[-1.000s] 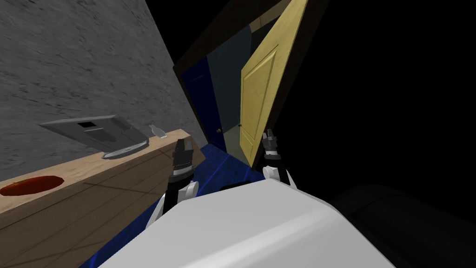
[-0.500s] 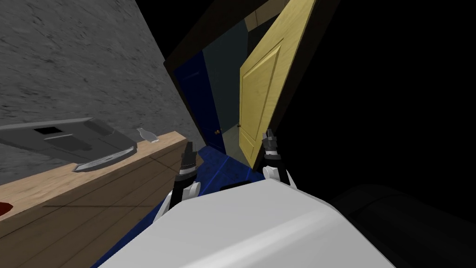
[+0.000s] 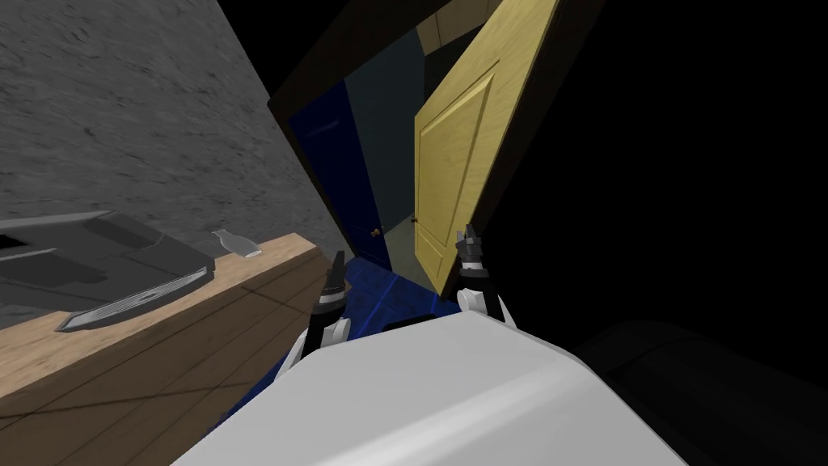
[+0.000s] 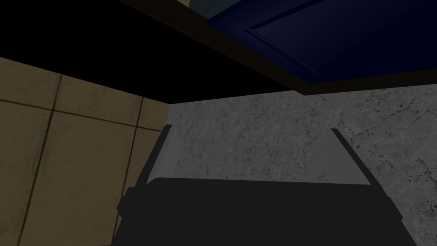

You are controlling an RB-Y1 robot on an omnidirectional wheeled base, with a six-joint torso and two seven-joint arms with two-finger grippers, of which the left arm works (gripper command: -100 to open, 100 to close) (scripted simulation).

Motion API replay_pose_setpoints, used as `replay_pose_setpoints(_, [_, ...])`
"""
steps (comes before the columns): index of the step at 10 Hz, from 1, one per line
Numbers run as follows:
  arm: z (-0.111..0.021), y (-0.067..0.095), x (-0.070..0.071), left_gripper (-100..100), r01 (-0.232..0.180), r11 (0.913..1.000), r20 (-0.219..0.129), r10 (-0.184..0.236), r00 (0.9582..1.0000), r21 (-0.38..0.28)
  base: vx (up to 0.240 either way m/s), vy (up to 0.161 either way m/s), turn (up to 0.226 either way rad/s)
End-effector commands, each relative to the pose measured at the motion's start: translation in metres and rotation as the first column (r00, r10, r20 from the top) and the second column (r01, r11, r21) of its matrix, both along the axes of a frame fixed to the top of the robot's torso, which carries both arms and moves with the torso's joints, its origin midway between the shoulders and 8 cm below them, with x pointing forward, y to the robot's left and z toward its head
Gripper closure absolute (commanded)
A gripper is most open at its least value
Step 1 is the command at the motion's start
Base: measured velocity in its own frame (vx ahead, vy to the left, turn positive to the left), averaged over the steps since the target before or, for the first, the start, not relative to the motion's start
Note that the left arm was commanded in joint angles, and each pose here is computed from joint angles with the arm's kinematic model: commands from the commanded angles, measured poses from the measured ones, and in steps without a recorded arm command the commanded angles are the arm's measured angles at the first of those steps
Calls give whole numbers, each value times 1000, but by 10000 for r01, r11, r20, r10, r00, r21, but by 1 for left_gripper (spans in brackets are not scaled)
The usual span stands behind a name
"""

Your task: Push the door open

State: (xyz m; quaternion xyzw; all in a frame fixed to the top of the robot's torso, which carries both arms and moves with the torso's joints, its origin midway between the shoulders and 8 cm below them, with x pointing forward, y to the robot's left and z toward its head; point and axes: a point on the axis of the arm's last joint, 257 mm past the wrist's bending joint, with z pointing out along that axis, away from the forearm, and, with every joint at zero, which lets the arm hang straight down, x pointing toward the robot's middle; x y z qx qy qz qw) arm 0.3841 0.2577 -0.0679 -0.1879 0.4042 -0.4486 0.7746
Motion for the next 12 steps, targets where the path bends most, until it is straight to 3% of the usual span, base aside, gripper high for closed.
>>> replay_pose_setpoints(1, [-14, -2, 3, -100, -151, 9992, -223, 159, 9996, 362, 134, 88, -113])
replay_pose_setpoints(7, [-56, -3, 12, -100, -477, 9887, -850, 602, 9946, 1420, 92, 64, -79])
replay_pose_setpoints(12, [-93, -3, 16, -100, -659, 9693, -1319, 993, 9863, 2370, 77, 73, -88])
